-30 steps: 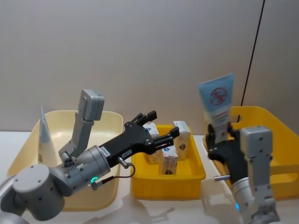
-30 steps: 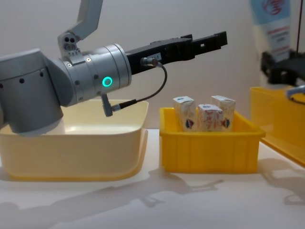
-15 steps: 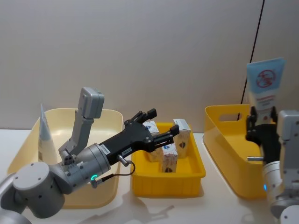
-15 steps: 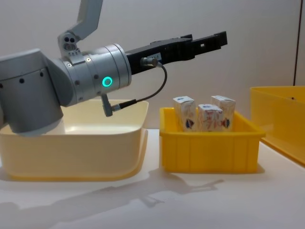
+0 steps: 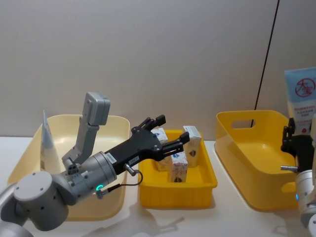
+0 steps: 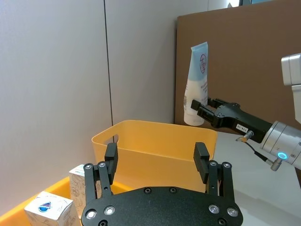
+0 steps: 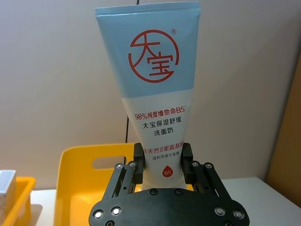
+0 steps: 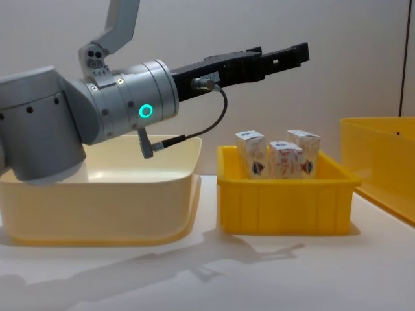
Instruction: Bimanual collaborative sorting of washing and personal care products
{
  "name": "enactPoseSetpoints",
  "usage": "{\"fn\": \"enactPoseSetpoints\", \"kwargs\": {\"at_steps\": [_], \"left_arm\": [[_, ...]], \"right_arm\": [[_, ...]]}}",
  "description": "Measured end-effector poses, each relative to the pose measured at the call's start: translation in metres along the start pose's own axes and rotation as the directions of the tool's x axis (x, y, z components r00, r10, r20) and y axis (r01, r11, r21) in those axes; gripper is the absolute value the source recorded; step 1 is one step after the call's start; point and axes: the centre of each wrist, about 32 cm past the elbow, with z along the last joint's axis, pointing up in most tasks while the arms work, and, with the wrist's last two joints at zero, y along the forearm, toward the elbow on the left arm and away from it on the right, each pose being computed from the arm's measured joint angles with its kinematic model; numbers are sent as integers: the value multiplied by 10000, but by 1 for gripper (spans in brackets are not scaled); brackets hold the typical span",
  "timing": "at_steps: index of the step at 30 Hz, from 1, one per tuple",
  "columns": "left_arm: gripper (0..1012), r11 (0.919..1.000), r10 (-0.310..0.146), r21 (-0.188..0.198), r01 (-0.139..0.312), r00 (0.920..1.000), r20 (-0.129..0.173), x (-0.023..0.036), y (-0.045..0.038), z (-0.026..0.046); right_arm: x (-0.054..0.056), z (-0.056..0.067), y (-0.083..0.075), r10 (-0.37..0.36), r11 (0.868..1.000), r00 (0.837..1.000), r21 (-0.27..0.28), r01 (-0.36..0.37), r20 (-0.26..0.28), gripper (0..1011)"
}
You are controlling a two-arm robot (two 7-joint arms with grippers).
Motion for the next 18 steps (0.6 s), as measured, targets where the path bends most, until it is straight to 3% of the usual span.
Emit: {"fn": "enactPoseSetpoints", "kwargs": {"at_steps": [18], "left_arm": [[1002,10000,-1,0,1,10000,0,0,0,0]], "right_arm": [[12,-61,-12,290,9865,9995,-1617,-267,119,455]]}}
